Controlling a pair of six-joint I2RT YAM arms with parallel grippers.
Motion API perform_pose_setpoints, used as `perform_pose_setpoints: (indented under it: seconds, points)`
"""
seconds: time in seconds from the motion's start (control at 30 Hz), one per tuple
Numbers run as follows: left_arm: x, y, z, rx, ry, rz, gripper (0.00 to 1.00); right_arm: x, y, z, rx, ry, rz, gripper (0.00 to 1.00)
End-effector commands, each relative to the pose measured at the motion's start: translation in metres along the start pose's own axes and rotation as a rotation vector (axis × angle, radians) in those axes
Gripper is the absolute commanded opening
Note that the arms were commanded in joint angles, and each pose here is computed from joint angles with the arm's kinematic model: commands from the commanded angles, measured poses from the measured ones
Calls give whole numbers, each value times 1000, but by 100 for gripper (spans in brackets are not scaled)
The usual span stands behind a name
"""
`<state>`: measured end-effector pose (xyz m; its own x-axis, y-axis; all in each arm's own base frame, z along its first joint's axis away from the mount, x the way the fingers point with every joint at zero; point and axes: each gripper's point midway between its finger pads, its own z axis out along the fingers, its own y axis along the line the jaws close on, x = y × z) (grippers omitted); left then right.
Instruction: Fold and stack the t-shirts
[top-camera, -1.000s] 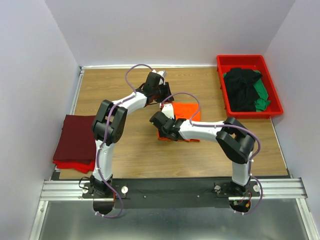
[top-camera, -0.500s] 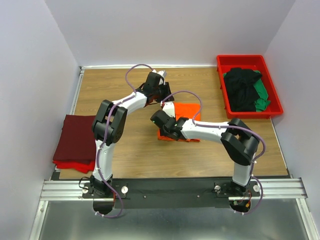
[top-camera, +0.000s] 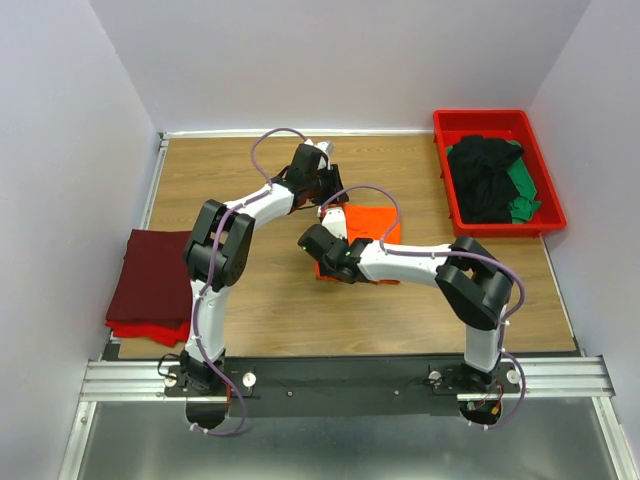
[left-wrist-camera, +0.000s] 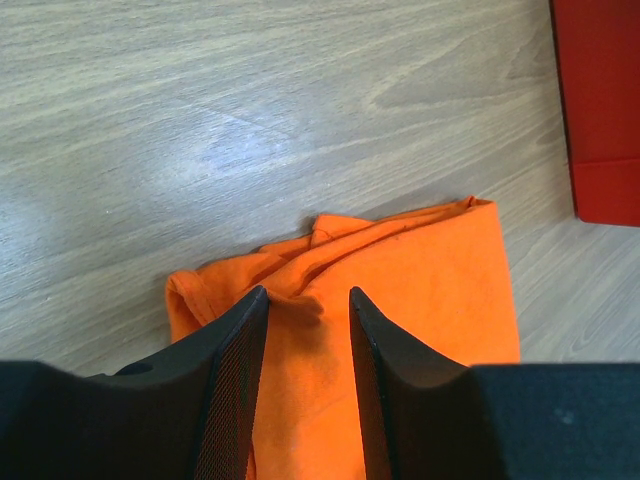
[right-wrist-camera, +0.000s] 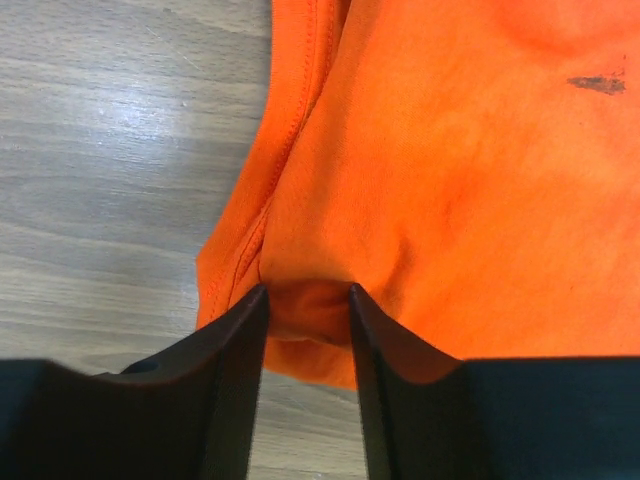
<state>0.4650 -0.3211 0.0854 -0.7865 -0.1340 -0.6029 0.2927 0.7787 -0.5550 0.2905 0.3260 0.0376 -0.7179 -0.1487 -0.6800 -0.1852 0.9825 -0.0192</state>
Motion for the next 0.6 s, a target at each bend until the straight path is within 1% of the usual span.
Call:
perform_pose_setpoints:
  seconds: [0.0, 0.03, 0.07, 0.13, 0.17, 0.23, 0.27, 0.37, 0.53, 0.57]
  points:
    - [-7, -7, -1, 22, -2, 15, 46, 7, 2, 3, 7, 13, -2, 41]
    - [-6, -6, -1, 22, 0, 15, 46, 7, 1, 3, 9, 13, -3, 37]
    - [-6, -7, -1, 25, 0, 15, 46, 6, 2, 2, 8, 10, -3, 30]
    - [-7, -7, -1, 24, -2, 16, 46, 2, -1, 0, 14, -1, 2, 23]
    - [-7, -7, -1, 24, -1, 17, 46, 0, -1, -1, 16, -7, 3, 17]
    - [-7, -7, -1, 24, -2, 17, 46, -7, -4, -6, 15, -25, 15, 11]
    - [-8, -8, -2, 26, -3, 18, 46, -10, -8, -8, 18, -30, 22, 6]
    - [-9, -8, -2, 25, -5, 20, 46, -22, -20, -17, 11, -49, 56, 1]
    - [-13, -9, -5, 19, -15, 20, 46, -46, -39, -45, -14, -107, 127, 1]
    - [-14, -8, -5, 13, -19, 19, 48, -48, -43, -47, -15, -113, 135, 0]
